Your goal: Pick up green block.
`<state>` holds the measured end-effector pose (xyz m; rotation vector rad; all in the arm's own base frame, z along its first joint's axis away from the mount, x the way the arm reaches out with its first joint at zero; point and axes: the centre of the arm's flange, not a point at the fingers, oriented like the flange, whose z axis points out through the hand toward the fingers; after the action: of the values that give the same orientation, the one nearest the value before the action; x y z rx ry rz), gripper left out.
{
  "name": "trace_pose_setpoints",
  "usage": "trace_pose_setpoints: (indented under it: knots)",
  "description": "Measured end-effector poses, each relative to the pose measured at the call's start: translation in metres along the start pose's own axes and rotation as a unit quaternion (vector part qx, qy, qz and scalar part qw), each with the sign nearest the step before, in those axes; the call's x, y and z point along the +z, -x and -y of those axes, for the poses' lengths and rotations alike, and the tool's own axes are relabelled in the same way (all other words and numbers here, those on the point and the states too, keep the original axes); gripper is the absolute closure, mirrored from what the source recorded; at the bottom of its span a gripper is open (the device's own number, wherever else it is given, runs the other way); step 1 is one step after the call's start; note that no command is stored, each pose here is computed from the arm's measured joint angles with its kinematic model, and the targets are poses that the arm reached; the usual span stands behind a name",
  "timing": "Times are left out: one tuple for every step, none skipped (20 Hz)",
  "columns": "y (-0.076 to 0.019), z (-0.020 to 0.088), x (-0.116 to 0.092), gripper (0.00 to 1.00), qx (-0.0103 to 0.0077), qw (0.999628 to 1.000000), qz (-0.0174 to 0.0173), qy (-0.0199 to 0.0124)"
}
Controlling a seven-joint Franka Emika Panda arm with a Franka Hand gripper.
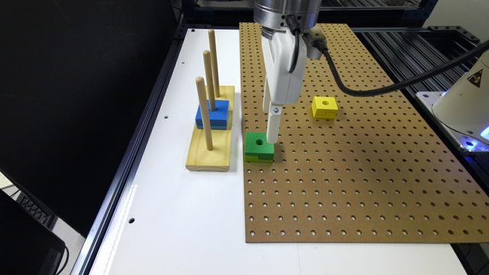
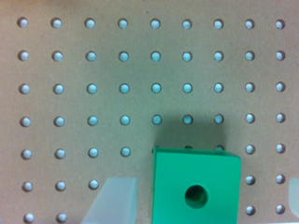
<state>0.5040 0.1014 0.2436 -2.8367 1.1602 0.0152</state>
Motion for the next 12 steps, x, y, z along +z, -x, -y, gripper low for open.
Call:
trace_pose_setpoints:
  knots:
    - [-0.0003,0.0,0.005,0.0,0.0,1.0,0.0006,-0.0004]
    - [-0.0008,0.0,0.012,0.0,-0.0002,0.999999,0.0009,-0.0014]
    - [-0.0015,-0.001,0.018,0.0,-0.0005,0.999997,0.0007,-0.0024]
    - [-0.0024,0.0,0.022,0.0,-0.0009,0.999994,0.0003,-0.0033]
    - [-0.0036,0.0,0.026,0.0,-0.0012,0.999993,0.0004,-0.0035]
    - [-0.005,0.001,0.027,0.0,-0.0012,0.999992,0.0005,-0.0037]
    - [-0.0054,0.002,0.027,0.0,-0.0012,0.999991,0.0004,-0.0039]
    - [-0.0066,0.003,0.026,0.0,-0.0012,0.999986,-0.0003,-0.0051]
    - [-0.0069,0.004,0.026,0.0,-0.0012,0.999983,-0.0006,-0.0056]
    - [-0.007,0.004,0.026,0.0,-0.0012,0.999982,-0.0008,-0.0058]
    - [-0.007,0.004,0.026,0.0,-0.0013,0.999982,-0.0008,-0.0058]
    - [-0.007,0.004,0.026,0.0,-0.0013,0.999982,-0.0008,-0.0058]
